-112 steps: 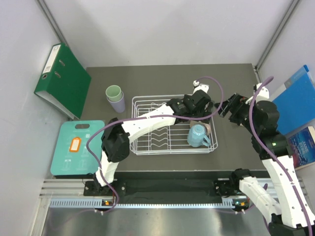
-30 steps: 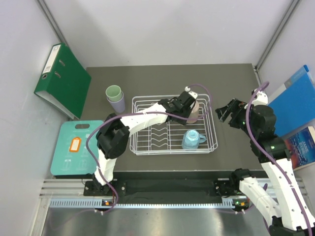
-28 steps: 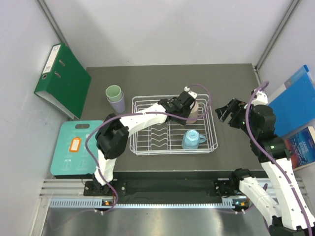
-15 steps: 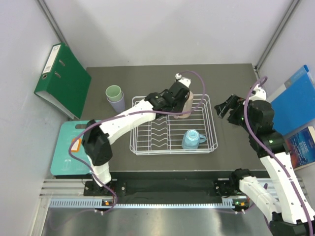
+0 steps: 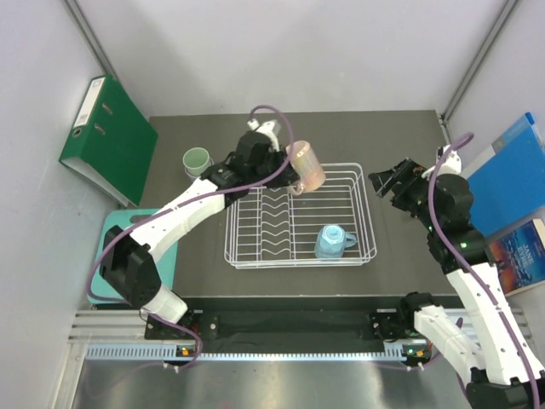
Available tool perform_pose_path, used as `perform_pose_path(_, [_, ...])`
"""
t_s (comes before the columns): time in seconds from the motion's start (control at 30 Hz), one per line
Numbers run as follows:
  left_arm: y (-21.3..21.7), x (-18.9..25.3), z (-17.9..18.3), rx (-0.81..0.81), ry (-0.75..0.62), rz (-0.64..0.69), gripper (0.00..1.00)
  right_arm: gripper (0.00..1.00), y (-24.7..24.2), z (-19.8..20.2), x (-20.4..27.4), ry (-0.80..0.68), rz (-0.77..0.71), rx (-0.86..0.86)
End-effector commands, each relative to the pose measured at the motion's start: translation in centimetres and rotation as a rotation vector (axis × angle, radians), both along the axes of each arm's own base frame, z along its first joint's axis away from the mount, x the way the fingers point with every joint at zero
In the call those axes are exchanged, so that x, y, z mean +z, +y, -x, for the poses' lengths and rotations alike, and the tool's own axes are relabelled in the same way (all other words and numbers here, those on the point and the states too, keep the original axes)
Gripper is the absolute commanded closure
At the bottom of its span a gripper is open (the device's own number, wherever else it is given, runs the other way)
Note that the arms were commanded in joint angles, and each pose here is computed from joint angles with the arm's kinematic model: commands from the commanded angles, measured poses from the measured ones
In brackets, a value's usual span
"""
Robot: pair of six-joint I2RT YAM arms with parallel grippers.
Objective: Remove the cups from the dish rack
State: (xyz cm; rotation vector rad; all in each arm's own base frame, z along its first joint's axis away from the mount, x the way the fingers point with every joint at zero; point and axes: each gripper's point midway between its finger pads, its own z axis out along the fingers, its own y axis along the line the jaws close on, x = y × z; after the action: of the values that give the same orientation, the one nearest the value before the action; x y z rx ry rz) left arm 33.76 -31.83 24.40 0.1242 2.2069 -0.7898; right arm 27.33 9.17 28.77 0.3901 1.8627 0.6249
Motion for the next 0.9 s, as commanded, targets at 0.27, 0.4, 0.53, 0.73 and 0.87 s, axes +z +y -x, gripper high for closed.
perform_pose_path(0.27, [0.4,17.1,3.9,-0.299,-0.177,0.906,1.0,0.25,7.0,1.7,7.2,-0.282,-0.414,0.383])
perform_pose_path(0.4, [0.5,18.0,5.1,-0.369,-0.176,0.996,1.0,0.26,8.2,2.2,6.6,-0.271,-0.539,0.457])
perform_pose_path(0.53, [0.3,17.8,5.9,-0.403,-0.133,1.035,1.0,0.27,8.9,2.3,7.2,-0.283,-0.557,0.5])
perform_pose_path(0.73, [0.1,16.8,6.4,-0.414,-0.113,1.011,1.0,0.27,9.0,1.5,8.8,-0.325,-0.533,0.494])
perform_pose_path(0.87, [0.0,16.2,6.7,-0.416,-0.101,0.994,1.0,0.27,9.3,0.9,9.8,-0.35,-0.523,0.501])
